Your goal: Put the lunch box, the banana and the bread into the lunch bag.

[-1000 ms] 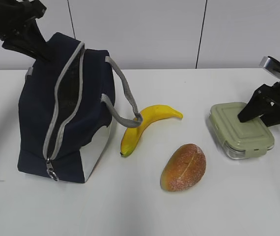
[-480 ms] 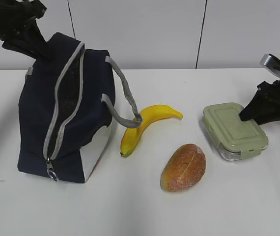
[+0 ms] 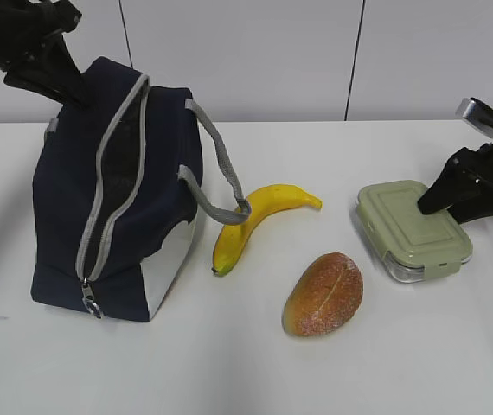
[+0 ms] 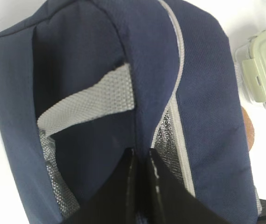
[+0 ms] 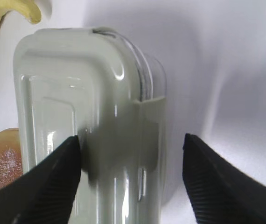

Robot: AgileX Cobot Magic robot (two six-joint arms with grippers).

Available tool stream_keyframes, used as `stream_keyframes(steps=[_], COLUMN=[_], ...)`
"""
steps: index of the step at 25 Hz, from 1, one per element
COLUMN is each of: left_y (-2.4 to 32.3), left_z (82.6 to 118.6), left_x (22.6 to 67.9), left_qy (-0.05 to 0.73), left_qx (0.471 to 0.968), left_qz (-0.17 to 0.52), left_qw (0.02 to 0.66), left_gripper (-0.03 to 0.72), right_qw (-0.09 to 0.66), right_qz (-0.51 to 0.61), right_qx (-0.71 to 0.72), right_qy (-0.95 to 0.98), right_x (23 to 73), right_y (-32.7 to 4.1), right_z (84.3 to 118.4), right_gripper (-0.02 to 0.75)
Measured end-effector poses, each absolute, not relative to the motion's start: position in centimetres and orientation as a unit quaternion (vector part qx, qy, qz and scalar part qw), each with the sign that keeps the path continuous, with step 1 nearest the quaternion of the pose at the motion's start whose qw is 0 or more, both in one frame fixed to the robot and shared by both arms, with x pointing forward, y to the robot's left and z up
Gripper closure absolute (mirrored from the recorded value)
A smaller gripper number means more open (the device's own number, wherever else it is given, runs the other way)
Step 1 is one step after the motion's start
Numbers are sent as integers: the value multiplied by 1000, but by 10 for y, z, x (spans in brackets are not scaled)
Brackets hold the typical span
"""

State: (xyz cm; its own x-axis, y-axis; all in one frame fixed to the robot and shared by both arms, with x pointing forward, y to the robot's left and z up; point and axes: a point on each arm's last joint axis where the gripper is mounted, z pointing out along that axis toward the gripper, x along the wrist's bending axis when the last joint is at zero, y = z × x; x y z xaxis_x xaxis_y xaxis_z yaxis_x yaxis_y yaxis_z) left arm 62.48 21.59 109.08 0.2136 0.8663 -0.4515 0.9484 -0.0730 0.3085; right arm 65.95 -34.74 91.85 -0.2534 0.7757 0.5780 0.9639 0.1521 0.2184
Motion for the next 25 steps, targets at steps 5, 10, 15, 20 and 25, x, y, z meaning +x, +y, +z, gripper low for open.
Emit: stream_keyframes(steps=[5,10,15,20,25], left_y=[216,216,216,216,216], left_z=[1091,1091,1091,1091,1091], left_x=[625,625,625,625,625], left_qy=[623,623,623,623,623], left_qx=[729,729,729,729,729], left_qz=[-75,-75,-75,-75,-75], left_qw=[275,275,275,275,275], left_gripper=[699,699,699,699,699], right_qw=[171,169,145,173,194], right_qz=[-273,-265,-267,-255,-265], right_qx=[-601,-611,-607,-608,-608], right_qy=[-731,-726,-734,-732,-723], right_x=[659,658,654,633,622], right_y=[-348,-349,-349,-344,-338], right_z=[918,922,942,934,927], right_gripper=[219,220,223,223,224])
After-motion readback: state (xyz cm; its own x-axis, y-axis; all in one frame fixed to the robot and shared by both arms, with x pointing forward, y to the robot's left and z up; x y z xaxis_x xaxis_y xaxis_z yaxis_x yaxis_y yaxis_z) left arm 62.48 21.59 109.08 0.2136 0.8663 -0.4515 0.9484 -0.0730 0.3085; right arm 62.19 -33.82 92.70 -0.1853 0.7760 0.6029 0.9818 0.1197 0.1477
